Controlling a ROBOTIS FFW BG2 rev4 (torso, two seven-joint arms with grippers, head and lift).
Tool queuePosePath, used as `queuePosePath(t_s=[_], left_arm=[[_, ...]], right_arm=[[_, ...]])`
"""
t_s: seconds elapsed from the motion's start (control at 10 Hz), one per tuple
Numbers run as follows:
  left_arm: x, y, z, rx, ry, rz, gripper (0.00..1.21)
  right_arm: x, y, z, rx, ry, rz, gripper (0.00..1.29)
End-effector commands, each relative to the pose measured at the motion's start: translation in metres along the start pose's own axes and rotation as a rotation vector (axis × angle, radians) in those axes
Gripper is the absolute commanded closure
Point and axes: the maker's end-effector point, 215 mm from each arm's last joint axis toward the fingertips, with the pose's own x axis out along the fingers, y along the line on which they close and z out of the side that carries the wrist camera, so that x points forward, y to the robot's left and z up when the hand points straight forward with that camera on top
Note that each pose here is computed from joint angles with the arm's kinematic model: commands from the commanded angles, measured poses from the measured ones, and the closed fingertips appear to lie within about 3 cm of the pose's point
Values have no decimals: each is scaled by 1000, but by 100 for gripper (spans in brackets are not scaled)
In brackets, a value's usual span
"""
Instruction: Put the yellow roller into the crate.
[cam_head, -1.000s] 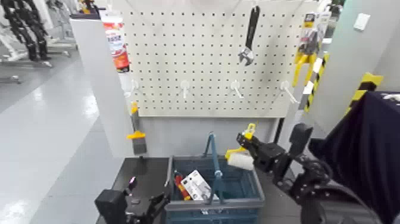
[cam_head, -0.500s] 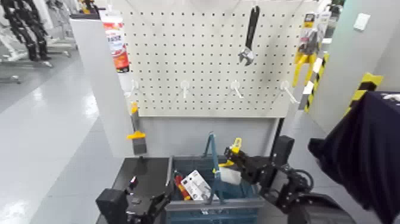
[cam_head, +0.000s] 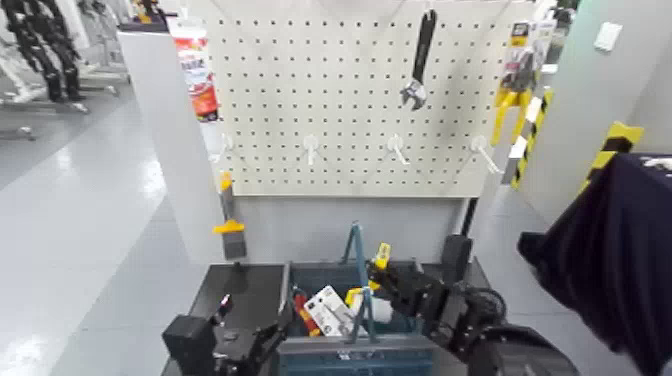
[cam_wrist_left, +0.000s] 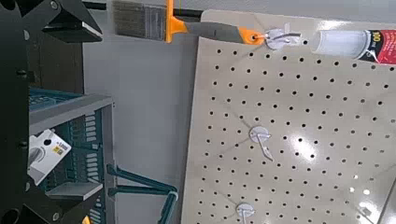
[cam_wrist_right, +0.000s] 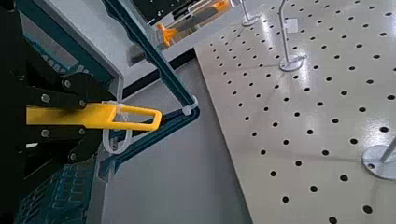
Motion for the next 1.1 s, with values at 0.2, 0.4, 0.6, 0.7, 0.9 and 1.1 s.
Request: queuePosePath(t_s=[0.2, 0.4, 0.6, 0.7, 0.9, 1.1], left_arm=[[-1, 2, -2, -3, 3, 5, 17], [-1, 3, -1, -3, 2, 8, 17], [-2, 4, -2, -5, 3, 10, 17], [-2, 4, -2, -6, 2, 11, 17], [-2, 4, -2, -7, 3, 13, 17], [-3, 5, -3, -7, 4, 15, 17]], right_arm=[[2, 0, -13, 6, 43, -10, 105], [-2, -4, -12, -15, 61, -22, 50], [-7, -11, -3, -73, 76, -46, 6], [-10, -13, 2, -92, 71, -55, 6], [-15, -16, 10, -123, 67, -69, 6], [-22, -19, 21, -172, 46, -92, 6]])
